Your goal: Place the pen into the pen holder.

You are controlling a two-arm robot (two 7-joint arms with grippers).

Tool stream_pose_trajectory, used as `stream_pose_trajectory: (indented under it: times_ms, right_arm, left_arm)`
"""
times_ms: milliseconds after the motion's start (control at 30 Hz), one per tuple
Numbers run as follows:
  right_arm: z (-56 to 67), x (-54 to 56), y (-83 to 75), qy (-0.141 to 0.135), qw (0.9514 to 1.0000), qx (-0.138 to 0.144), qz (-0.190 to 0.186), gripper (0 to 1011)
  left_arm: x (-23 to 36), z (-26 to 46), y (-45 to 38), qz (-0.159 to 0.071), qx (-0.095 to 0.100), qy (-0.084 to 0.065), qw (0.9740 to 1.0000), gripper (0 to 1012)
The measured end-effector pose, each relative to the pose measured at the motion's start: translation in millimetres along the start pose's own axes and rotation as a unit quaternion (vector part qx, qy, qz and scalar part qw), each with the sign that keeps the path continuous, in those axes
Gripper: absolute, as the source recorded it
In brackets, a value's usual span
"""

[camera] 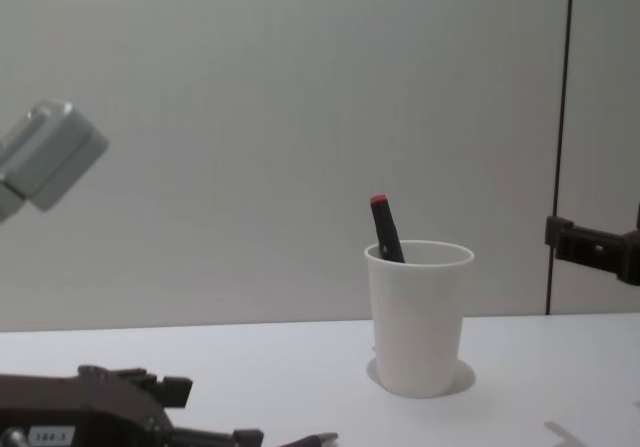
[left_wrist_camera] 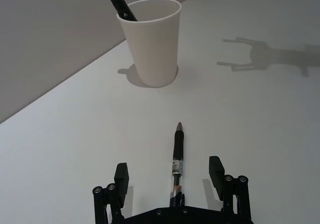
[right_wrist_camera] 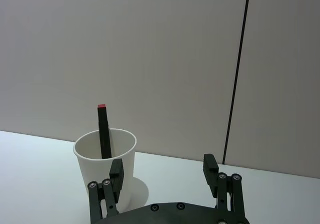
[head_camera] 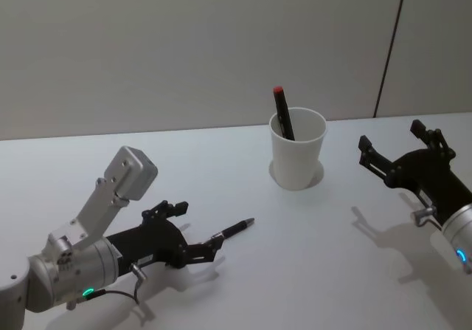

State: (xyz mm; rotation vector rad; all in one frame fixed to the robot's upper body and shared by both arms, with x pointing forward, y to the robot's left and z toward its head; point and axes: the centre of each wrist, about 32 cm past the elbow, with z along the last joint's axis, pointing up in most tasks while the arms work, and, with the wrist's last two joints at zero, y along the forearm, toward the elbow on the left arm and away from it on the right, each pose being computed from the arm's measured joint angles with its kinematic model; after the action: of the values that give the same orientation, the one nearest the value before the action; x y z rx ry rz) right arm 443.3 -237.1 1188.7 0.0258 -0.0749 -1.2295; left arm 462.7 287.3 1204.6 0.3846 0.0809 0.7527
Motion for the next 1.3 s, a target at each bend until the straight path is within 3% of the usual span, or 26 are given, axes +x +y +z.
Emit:
stream_pose_trajectory:
  times_ms: [433, 1300]
  right_arm:
    - [0.0, 0.0, 0.0, 0.0, 1.0, 0.0, 0.0, 1001]
    - [0.0, 0.0, 0.0, 0.0, 1.0, 0.0, 0.0, 1001]
  left_arm:
    - [1.4, -7.0, 0.4, -0.003, 0.024, 0.0, 0.9997, 1001]
    - [-5.9, -13.0, -4.3, -0.005, 0.036, -0.005, 0.9993, 1001]
